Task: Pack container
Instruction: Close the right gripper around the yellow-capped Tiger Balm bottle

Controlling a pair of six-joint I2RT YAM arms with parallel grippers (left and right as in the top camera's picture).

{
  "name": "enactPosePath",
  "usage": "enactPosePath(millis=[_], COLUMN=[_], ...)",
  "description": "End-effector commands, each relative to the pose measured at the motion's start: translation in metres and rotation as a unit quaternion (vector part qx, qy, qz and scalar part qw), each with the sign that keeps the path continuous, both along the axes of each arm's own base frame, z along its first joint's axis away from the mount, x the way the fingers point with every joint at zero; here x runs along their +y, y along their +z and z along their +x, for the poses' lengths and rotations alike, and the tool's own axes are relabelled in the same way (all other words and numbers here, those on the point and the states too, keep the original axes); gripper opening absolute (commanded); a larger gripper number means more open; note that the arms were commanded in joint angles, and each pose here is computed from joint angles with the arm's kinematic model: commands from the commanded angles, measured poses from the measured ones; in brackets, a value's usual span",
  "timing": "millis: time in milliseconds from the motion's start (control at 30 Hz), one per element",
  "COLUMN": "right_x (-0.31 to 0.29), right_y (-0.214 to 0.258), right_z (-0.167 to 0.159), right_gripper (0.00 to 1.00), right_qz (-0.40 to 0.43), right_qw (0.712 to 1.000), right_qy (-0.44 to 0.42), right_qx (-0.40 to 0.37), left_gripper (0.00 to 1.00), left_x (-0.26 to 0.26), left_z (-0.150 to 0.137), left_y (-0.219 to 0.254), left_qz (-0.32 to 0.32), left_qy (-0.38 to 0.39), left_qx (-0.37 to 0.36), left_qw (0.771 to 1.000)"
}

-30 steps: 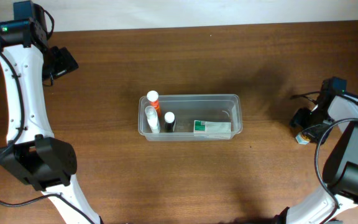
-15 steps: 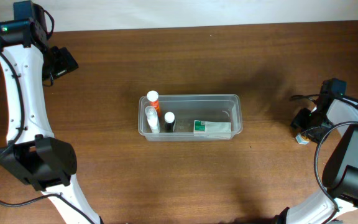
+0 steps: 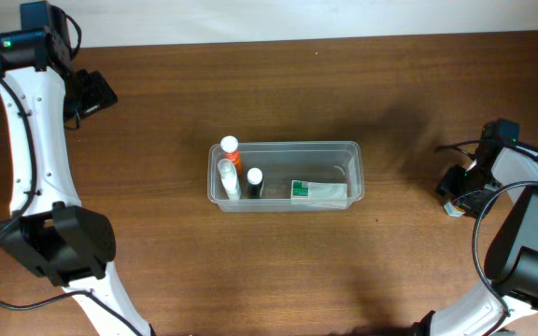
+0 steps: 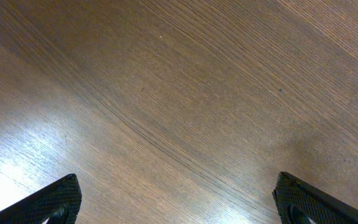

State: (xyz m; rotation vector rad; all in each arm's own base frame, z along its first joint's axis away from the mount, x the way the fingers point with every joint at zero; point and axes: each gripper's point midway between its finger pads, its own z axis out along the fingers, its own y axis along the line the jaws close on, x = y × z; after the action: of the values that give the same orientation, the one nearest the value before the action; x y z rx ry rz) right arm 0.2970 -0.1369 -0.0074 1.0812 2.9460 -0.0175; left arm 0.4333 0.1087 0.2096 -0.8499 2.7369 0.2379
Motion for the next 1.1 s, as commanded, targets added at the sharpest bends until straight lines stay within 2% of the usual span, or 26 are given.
enactPosePath(millis=[0, 200, 300, 333, 400, 800, 867, 933, 1067], right_x=[0.0296, 0.0294, 0.0300, 0.0300, 0.0305, 0.0312, 0.0312, 0.0314, 0.0327], right_y=[-0.0398, -0.0448, -0.0450, -0.0450, -0.0454, -0.0460, -0.0459, -0.0460, -0.0473], right_z=[-0.0409, -0.0407, -0.0417, -0.0422, -0.0433, -0.0449, -0.0449, -0.0452, -0.0481], right_gripper=[0.63, 0.62, 0.55, 0.49, 0.45, 0.45, 0.49, 0.59, 0.55], right_qz=[0.067, 0.063, 0.064, 0.064, 0.065, 0.066, 0.066, 0.066, 0.068], right_qw=[0.995, 0.995, 0.995, 0.995, 0.995, 0.995, 0.995, 0.995, 0.994], right_qy=[0.000, 0.000, 0.000, 0.000, 0.000, 0.000, 0.000, 0.000, -0.001], right_qx=[0.080, 0.073, 0.074, 0.075, 0.077, 0.078, 0.078, 0.079, 0.082], left_gripper=[0.99, 0.99, 0.99, 0.99, 0.99, 0.99, 0.99, 0.99, 0.99], left_x=[0.0030, 0.0030, 0.0030, 0.0030, 0.0030, 0.0030, 0.0030, 0.0030, 0.0030], left_z=[0.0009, 0.0009, 0.0009, 0.0009, 0.0009, 0.0009, 0.0009, 0.0009, 0.0009], left_y=[0.0031, 0.0031, 0.0031, 0.0031, 0.0031, 0.0031, 0.0031, 0.0031, 0.0031], left_qz=[0.006, 0.006, 0.006, 0.006, 0.006, 0.006, 0.006, 0.006, 0.006], left_qy=[0.000, 0.000, 0.000, 0.000, 0.000, 0.000, 0.000, 0.000, 0.000], left_qx=[-0.003, -0.003, -0.003, -0.003, -0.003, -0.003, -0.003, -0.003, -0.003], left_qw=[1.000, 1.000, 1.000, 1.000, 1.000, 1.000, 1.000, 1.000, 1.000])
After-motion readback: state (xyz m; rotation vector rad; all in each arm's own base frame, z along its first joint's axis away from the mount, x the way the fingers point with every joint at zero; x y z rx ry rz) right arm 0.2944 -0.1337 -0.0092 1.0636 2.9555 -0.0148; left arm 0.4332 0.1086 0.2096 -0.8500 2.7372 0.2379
